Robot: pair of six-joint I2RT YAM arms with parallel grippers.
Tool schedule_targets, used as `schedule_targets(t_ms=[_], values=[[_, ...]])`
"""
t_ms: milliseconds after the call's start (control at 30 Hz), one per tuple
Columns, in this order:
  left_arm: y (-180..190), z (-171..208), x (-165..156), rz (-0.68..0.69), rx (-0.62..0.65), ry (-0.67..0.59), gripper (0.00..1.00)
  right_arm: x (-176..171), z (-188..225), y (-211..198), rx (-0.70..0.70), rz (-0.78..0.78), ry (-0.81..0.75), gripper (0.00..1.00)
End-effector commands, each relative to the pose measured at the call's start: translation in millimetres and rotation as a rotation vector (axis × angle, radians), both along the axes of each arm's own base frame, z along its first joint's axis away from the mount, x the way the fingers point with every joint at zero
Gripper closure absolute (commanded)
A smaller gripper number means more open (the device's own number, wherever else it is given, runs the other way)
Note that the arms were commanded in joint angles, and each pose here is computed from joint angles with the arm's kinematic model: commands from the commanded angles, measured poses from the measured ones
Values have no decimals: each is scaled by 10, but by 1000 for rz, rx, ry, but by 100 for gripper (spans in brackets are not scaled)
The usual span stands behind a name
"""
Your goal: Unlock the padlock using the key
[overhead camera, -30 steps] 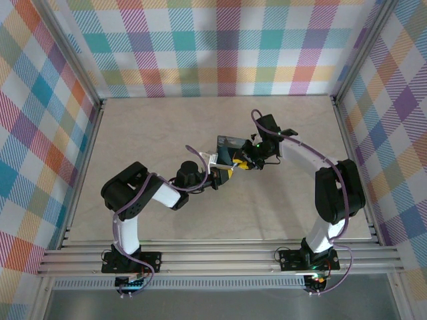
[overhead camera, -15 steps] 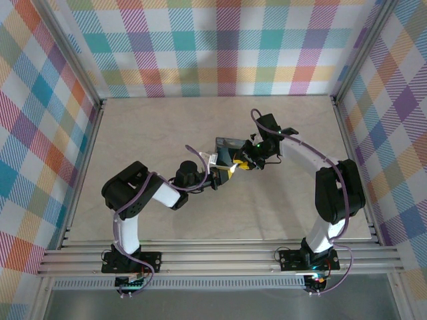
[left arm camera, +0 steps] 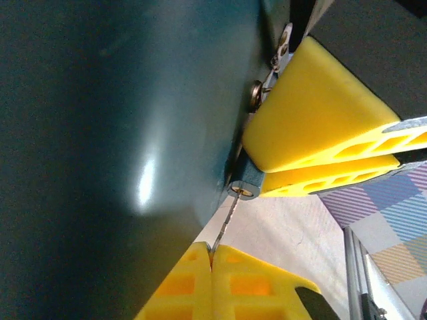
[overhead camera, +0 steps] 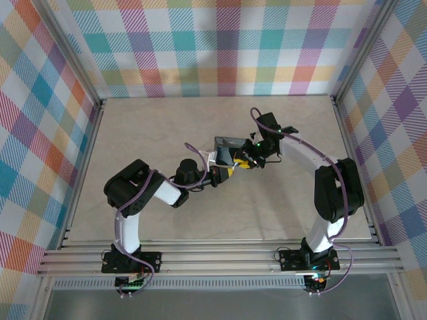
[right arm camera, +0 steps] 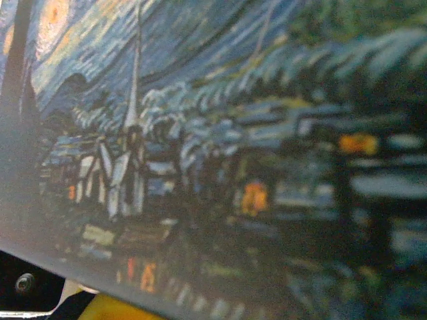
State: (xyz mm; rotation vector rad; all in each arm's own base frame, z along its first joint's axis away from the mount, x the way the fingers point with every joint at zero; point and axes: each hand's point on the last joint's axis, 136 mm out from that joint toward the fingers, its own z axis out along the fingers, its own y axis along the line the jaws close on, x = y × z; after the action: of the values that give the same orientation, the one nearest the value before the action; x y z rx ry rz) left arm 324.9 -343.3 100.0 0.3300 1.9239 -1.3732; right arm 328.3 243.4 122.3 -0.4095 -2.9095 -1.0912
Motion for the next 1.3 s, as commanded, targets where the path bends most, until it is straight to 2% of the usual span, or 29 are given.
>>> schedule_targets(t_ms=[0,300,633,933,1100,1267], values=[[15,264,211,38,-88,-40,100,-203,142,150,76,91,49,100],[12,280,203,30,-84,-61,100,-215,105,152,75,90,66,100],[-45,397,75,90,23,-234,100,-208,82,71,13,57,79,100],[-84,541,34,69,-39,-234,100,-207,48,82,-17,38,76,100],[-151,571,65,43,-125,-174,100,-195,60,172,16,48,75,100],[-123,587,108,-4,-160,-121,100,-226,61,175,24,72,65,100]])
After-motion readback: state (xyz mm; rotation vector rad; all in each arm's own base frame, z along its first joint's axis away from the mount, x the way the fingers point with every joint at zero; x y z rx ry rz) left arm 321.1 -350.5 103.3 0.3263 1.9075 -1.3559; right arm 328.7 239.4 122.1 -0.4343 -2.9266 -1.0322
